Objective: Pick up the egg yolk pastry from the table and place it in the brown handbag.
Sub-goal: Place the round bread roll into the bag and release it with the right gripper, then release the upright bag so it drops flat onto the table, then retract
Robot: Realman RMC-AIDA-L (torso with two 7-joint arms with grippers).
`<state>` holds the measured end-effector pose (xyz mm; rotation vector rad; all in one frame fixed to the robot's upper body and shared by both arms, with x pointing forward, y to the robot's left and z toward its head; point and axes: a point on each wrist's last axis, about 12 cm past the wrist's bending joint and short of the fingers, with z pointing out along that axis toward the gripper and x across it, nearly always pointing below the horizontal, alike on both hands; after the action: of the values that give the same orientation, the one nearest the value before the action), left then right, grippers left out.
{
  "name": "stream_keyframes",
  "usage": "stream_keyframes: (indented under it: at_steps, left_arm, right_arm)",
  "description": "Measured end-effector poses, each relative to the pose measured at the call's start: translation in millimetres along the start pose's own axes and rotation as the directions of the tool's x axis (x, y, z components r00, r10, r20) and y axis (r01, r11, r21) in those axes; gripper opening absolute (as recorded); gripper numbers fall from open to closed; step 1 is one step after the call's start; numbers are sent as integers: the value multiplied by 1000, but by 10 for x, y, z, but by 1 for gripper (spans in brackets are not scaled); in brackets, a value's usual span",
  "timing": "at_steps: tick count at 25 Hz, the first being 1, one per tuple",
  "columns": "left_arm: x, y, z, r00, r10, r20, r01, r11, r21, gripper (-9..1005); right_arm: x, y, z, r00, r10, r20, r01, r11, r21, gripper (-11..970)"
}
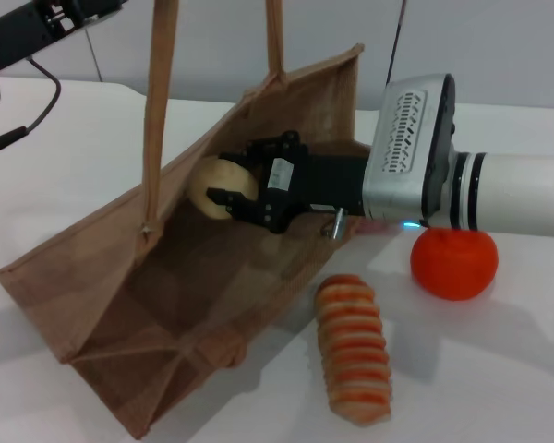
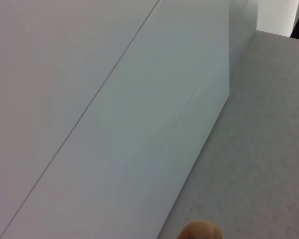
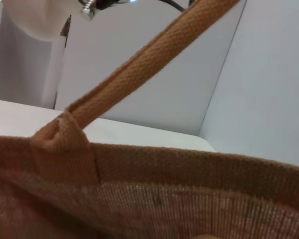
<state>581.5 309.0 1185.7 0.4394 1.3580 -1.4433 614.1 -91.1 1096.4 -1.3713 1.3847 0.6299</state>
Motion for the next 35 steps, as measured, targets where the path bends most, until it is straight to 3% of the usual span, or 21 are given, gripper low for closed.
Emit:
stream_keyframes:
  at_steps: [8,13,19,28,35]
  left_arm:
    - [6,-1,-9,1000,-2,1,2,1000,-2,121]
    - [0,-2,-32,1000,0,5,0,1000,-7,121]
    - [-25,-22,-159,998,10,55,-8,1000,-24,120]
    - [-23,36,-247,996,19,85,-11,995,-102,120]
    - [-8,114,-297,995,18,94,-1,983,-182,212]
  right_arm:
    - [23,61,-5,1000,5,18,-5,1000,5,500]
    - [31,72,-69,998,31,63,-32,999,14,730]
    - [75,57,-217,991,55,123,-60,997,38,890]
    - [305,-10,-705,967,105,232,-151,971,188,889]
    - [437,-2,-1042,947,111,303,-201,937,287,889]
